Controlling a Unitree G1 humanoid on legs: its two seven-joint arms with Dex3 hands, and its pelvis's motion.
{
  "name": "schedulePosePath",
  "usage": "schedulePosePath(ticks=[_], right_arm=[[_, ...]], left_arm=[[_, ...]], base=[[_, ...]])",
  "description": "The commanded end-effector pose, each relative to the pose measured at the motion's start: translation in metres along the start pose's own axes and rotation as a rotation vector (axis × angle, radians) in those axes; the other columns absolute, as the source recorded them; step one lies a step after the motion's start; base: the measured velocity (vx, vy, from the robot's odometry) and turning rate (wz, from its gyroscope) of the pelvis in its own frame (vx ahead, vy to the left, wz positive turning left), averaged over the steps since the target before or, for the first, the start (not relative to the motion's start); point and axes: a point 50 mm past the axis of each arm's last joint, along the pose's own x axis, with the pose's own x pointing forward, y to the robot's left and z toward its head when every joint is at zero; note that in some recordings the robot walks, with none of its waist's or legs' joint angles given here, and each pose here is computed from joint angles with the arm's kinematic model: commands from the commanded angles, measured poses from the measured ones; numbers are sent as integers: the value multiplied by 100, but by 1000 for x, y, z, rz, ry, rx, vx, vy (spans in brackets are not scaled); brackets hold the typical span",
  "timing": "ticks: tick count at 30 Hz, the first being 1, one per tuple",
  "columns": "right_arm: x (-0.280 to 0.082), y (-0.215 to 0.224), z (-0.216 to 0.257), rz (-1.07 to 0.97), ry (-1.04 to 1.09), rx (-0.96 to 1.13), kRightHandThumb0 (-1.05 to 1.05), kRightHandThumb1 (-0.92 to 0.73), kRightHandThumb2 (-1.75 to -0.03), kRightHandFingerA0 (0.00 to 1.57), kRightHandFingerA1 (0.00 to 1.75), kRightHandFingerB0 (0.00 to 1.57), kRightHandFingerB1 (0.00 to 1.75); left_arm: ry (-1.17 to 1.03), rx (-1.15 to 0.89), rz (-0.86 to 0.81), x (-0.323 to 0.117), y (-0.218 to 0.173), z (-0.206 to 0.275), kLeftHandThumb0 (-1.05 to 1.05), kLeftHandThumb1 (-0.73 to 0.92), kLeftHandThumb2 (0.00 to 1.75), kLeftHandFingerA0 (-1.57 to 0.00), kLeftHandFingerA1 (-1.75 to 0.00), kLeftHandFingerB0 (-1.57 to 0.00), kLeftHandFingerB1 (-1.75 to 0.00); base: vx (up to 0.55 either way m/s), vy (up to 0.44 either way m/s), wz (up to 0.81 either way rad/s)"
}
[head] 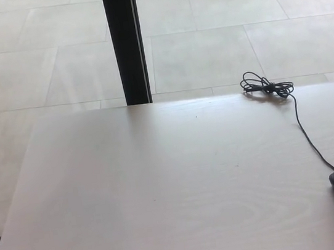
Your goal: The robot uses its right fingers to click on the left button of the black mouse placed on the table.
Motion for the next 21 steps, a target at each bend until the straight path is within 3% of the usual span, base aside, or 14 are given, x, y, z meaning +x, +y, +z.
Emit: schedulePosePath(ticks=[1, 9, 10, 11, 16, 17, 18, 19, 20, 21], right_arm=[[-13, 20, -3, 70, 5, -37, -64, -62, -101, 21, 53, 41, 55], [-16, 37, 1, 145, 2, -56, -67, -63, -104, 19, 52, 39, 54], [-16, 37, 1, 139, -1, -48, -67, -64, -104, 19, 52, 39, 55], [-16, 37, 0, 131, -1, -43, -63, -61, -103, 19, 53, 39, 55], [-14, 31, 0, 123, -2, -35, -61, -60, -102, 18, 53, 37, 55], [-14, 30, 0, 124, -2, -38, -70, -74, -68, 25, 47, 39, 37], [-13, 28, 1, 123, -4, -43, -70, -74, -68, 25, 47, 39, 37], [-11, 27, 0, 118, -7, -46, -62, -62, -103, 17, 53, 37, 55], [-10, 24, 0, 108, -16, -44, -62, -61, -102, 19, 53, 38, 55], [-8, 21, 0, 109, -16, -47, -64, -62, -102, 17, 52, 36, 54]], left_arm=[[-46, -24, 4, 1, 2, 11, -68, 58, 58, -79, -62, -60, -51], [-52, -30, -11, 1, 3, 12, -67, 58, 58, -73, -63, -59, -51], [-53, 8, 7, 2, 3, 13, -71, 45, 87, -72, -68, -55, -60], [-53, -9, 3, 2, 3, 13, -69, 58, 58, -77, -61, -60, -50], [-52, -15, 2, 2, 3, 13, -67, 58, 58, -73, -59, -58, -49], [-51, 3, 5, 2, 3, 13, -68, 46, 88, -71, -68, -54, -60], [-47, 24, 12, 2, 3, 13, -68, 46, 87, -71, -68, -54, -60], [-46, 12, 13, 2, 2, 13, -68, 59, 58, -79, -63, -60, -50], [-54, 4, 10, 2, 2, 13, -70, 44, 87, -70, -69, -55, -60], [-52, 5, 12, 2, 2, 12, -70, 59, 59, -77, -61, -59, -50]], base=[[0, 0, 0], [0, 0, 0], [0, 0, 0], [0, 0, 0], [0, 0, 0], [0, 0, 0], [0, 0, 0], [0, 0, 0], [0, 0, 0], [0, 0, 0]])
